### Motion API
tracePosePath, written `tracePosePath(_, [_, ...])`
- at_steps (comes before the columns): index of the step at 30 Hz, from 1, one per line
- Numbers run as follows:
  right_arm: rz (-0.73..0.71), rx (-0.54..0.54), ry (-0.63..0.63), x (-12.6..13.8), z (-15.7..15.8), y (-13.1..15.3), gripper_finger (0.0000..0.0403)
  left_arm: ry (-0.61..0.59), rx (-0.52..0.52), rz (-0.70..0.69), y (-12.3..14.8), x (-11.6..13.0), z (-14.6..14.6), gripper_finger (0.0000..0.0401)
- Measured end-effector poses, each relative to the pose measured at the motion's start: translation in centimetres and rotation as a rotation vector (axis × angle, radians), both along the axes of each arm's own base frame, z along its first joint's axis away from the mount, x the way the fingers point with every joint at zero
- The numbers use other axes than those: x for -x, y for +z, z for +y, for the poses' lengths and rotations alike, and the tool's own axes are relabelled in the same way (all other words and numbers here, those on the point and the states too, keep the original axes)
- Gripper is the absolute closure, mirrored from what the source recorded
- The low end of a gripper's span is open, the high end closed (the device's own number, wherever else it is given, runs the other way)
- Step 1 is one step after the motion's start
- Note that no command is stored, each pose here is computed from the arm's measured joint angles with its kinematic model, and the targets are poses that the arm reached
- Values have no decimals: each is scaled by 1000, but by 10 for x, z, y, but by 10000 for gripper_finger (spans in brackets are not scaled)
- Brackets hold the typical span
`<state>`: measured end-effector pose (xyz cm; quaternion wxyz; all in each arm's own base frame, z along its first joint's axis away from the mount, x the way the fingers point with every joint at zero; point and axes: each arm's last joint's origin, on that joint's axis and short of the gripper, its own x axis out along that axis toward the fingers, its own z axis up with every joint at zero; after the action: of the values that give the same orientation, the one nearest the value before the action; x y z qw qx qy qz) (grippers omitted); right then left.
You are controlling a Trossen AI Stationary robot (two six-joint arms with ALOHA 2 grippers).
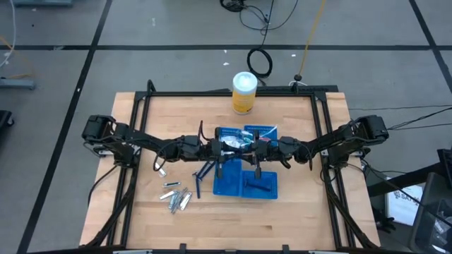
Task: Pick & Place Travel size toiletries
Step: Put the blue razor into the bottom right blue bin
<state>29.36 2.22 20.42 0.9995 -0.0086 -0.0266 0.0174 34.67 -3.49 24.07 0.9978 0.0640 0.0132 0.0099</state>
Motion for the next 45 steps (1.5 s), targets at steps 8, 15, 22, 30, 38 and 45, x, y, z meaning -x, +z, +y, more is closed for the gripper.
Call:
tracePosePath(8, [48, -46, 11, -1, 0, -4, 380, 83, 13, 8, -1, 0, 2, 363])
tracePosePath(15, [174, -145, 129, 4, 4, -8, 380, 149, 42, 47, -6, 1, 3, 317])
tracePosePath(22, [282, -139, 241, 20, 13, 2, 380, 178, 34, 13, -1, 1, 1, 224])
tracePosePath(30, [502, -163, 290, 43, 34, -2, 380, 211, -97, 44, 7, 9, -8, 163])
tracePosePath(38, [722, -160, 336, 60, 55, -18, 378, 302, -13, 209, -11, 12, 3, 160])
tracePosePath(45, [776, -157, 331, 64, 54, -22, 373, 332, 31, 225, -13, 11, 11, 160])
